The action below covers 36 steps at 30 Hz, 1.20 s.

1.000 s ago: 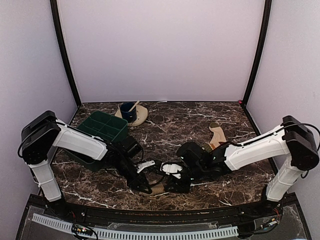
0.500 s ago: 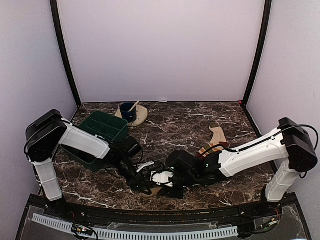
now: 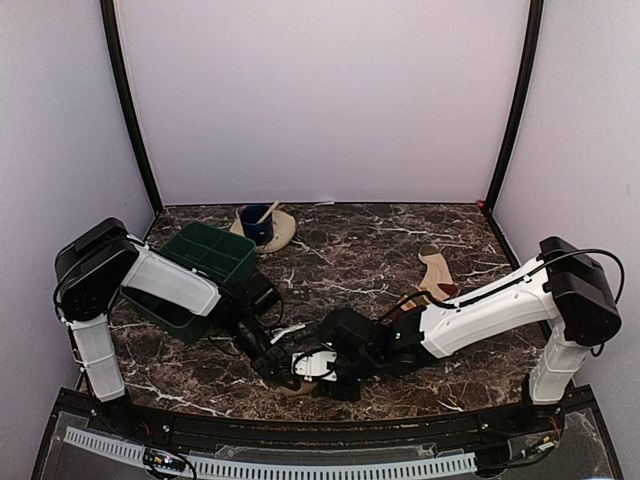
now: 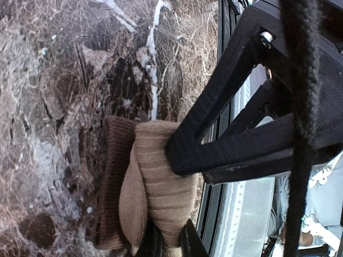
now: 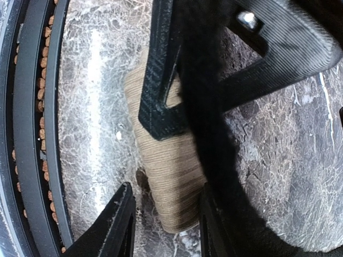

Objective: Roll the socks
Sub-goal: Pass from the left arm to the right

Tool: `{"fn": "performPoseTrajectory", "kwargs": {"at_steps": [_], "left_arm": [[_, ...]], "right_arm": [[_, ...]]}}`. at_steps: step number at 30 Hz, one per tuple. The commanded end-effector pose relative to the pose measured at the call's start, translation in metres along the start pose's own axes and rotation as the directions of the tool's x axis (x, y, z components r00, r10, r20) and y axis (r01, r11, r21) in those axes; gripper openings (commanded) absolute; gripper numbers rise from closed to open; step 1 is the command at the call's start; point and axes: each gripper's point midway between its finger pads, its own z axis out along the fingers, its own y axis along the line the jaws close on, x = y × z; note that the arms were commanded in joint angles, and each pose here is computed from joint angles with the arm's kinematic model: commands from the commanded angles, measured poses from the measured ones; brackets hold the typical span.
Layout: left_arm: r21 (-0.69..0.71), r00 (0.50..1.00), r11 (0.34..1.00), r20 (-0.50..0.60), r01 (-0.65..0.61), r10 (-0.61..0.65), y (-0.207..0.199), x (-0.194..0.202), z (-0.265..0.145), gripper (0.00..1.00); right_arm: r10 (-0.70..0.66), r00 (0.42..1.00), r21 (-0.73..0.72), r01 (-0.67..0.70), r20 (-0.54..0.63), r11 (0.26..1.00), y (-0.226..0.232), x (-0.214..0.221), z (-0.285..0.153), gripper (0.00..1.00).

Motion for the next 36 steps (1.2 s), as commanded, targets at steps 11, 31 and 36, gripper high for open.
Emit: {"fn": "performPoseTrajectory", "kwargs": {"at_steps": [11,31,36], "left_arm": [[0.016,0.995,0.997,-0.072,0.073,-0.072,0.004,0.021,0.005,0.0],[0.037,0.993,0.995,-0.083,0.088,-0.085,0.003,0.025,0.007,0.0],[0.038,0.992,0.995,-0.086,0.091,-0.088,0.003,0.026,0.007,0.0]], "right_arm": [[-0.075,0.997,0.023,0.075,-0.003,0.997,-0.003,-0.01,0.013,0.4],[-0.096,0.994,0.019,0.097,-0.043,0.995,-0.004,-0.001,0.033,0.38],[-0.09,0.993,-0.004,0.09,-0.082,0.996,-0.001,0.008,0.04,0.28]]}}
